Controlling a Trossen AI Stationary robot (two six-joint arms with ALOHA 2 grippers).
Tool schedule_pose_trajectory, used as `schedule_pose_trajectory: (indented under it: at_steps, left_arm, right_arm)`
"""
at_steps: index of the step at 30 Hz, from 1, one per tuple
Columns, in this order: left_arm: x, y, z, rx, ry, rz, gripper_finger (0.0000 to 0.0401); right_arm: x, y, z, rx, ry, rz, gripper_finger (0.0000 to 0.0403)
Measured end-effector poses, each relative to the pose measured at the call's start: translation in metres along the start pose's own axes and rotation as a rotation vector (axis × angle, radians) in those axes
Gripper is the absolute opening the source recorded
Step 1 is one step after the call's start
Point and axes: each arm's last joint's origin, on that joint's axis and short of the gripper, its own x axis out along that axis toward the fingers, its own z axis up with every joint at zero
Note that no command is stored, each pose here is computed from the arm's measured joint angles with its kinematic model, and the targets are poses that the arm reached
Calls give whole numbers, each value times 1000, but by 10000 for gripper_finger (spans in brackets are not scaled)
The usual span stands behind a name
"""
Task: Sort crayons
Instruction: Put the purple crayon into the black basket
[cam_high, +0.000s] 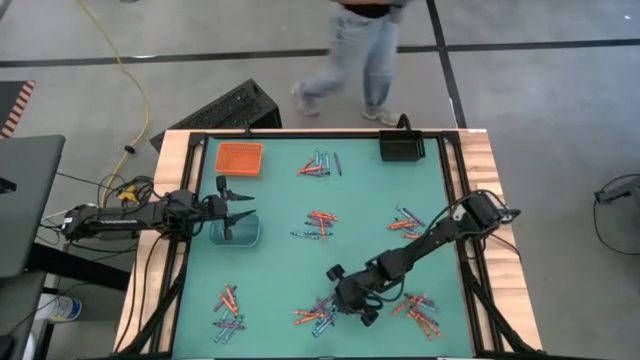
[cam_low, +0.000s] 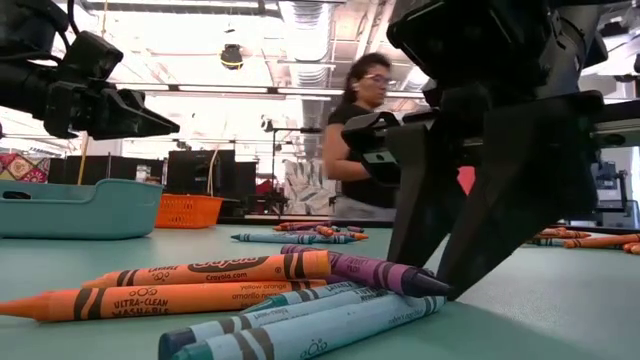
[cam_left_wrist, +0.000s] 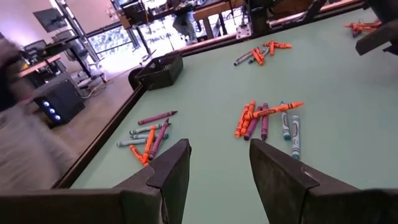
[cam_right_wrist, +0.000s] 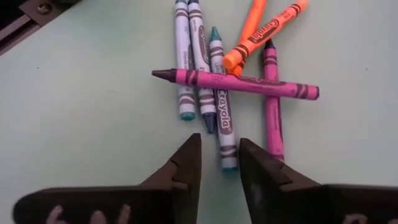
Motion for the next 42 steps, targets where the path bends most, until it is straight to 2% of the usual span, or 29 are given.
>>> schedule_pose_trajectory:
  at_steps: [14, 26, 42]
  left_arm:
    - [0, 0, 0, 0, 0, 1, 158]
    - [0, 0, 0, 0, 0, 2, 158]
    - [0, 0, 0, 0, -1, 2, 158]
  right_arm:
    - [-1, -4, -4, 31, 37, -6, 7]
    - [-2, -3, -10, 90, 110, -20, 3]
    - [-20, 2, -10, 113, 181, 14, 2]
